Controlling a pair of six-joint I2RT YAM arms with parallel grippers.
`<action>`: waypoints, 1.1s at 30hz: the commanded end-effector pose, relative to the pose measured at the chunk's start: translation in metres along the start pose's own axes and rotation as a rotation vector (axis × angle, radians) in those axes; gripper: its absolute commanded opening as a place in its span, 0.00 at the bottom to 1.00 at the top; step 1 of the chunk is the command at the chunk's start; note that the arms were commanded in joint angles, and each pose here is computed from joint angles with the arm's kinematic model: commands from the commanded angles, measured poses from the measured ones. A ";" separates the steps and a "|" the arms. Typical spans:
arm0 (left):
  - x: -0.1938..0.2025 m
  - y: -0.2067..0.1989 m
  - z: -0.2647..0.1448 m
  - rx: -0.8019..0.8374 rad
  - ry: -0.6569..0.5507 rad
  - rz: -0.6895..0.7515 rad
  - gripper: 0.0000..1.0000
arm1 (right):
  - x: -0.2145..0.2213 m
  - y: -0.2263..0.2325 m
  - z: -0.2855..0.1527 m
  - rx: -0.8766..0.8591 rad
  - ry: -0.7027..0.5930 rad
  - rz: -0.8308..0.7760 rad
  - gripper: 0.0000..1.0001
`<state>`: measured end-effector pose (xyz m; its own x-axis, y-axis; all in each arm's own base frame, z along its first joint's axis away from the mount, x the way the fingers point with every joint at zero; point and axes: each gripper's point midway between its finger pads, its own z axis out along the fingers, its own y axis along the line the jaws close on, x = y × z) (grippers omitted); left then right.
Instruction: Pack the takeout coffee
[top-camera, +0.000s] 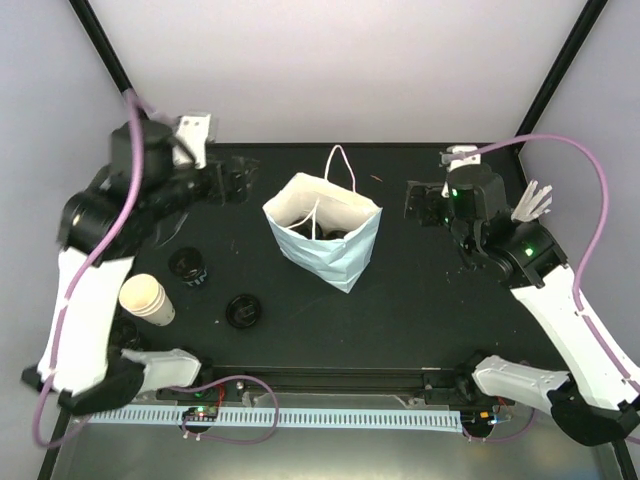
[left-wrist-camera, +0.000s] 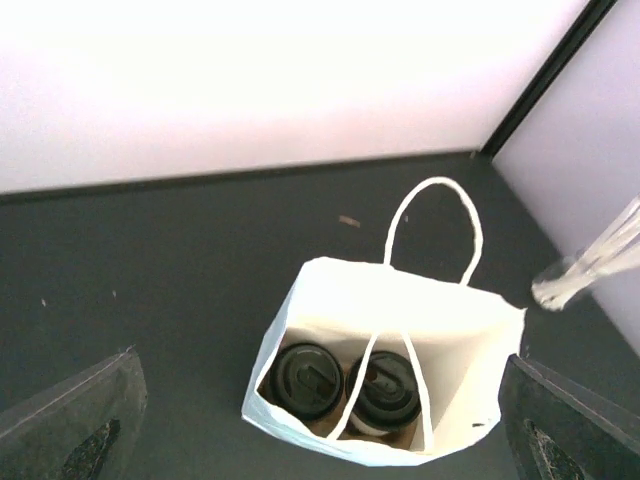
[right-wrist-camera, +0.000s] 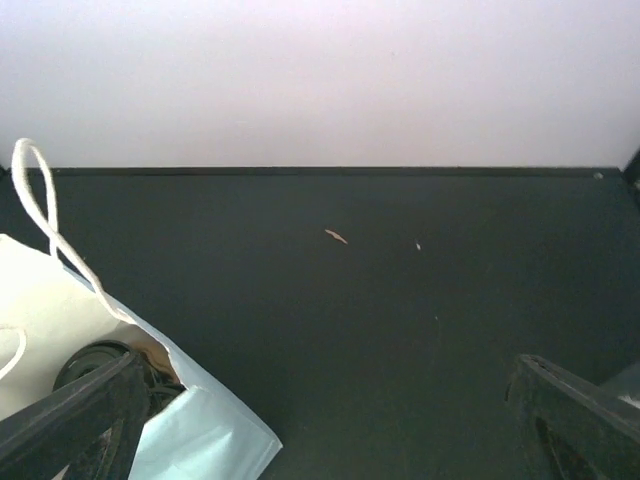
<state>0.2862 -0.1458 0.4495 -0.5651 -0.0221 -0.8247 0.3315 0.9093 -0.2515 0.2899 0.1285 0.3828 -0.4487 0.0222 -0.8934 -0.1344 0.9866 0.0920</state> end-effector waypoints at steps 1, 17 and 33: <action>-0.011 0.008 -0.032 -0.012 -0.191 -0.031 0.99 | 0.010 -0.027 -0.022 0.075 0.000 0.123 1.00; 0.106 0.056 -0.026 -0.100 -0.216 -0.019 0.99 | 0.080 -0.058 -0.011 0.131 0.067 0.156 1.00; 0.173 0.084 0.014 -0.168 -0.145 0.028 0.99 | 0.104 -0.111 0.026 0.412 0.371 0.240 0.99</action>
<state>0.2224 -0.0829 0.2779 -0.4905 -0.0458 -0.8702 0.2145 0.9615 -0.1716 0.2848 0.0497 0.2780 -0.6940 0.2332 -0.6812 0.2411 0.9667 0.0854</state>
